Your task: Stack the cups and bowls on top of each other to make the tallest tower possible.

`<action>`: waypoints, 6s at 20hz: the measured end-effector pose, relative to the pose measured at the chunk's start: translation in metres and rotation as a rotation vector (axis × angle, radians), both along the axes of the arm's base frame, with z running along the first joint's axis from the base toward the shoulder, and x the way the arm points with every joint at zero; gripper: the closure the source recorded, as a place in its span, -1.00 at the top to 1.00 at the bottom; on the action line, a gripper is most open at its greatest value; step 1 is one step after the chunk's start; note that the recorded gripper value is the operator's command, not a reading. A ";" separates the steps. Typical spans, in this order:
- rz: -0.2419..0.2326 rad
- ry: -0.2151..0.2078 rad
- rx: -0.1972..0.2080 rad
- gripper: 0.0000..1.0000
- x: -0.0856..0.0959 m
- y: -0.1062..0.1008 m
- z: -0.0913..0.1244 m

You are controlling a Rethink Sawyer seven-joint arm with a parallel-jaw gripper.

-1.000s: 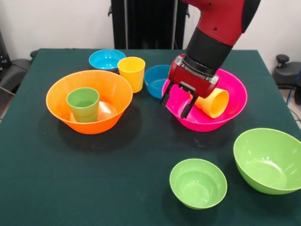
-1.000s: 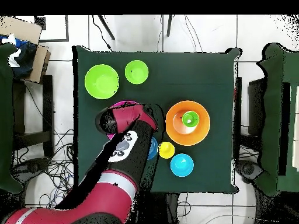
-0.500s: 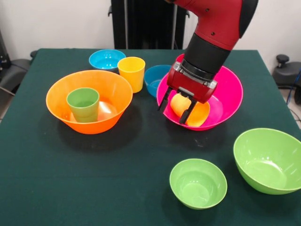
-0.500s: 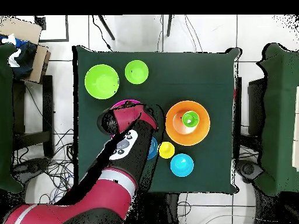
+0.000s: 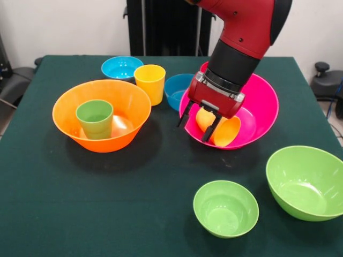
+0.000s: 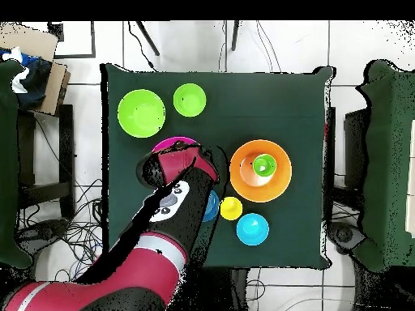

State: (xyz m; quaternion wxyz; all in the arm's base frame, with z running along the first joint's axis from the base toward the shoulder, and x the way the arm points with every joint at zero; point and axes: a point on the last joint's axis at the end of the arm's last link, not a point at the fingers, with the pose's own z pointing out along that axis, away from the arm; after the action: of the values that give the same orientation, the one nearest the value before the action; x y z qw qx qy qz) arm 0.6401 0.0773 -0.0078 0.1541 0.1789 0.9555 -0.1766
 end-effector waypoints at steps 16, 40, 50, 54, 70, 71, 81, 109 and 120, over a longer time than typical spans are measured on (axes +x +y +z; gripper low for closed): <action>-0.015 -0.016 0.030 1.00 0.003 0.004 0.016; -0.026 -0.045 0.154 1.00 0.002 -0.022 0.070; -0.043 -0.040 0.162 1.00 -0.014 0.030 0.078; -0.057 -0.052 0.163 1.00 -0.014 0.043 0.084; -0.163 -0.027 0.154 1.00 -0.025 0.080 0.099; -0.176 -0.017 0.152 1.00 -0.026 0.081 0.099; -0.222 -0.001 0.129 1.00 -0.016 0.086 0.094; -0.265 -0.071 0.108 1.00 0.050 0.086 0.063; -0.282 -0.077 0.087 1.00 0.051 0.077 0.059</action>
State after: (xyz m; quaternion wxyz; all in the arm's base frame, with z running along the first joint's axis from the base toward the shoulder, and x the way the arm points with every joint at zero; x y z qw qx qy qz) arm 0.6914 0.1547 0.0516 0.1563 0.3246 0.9210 -0.1479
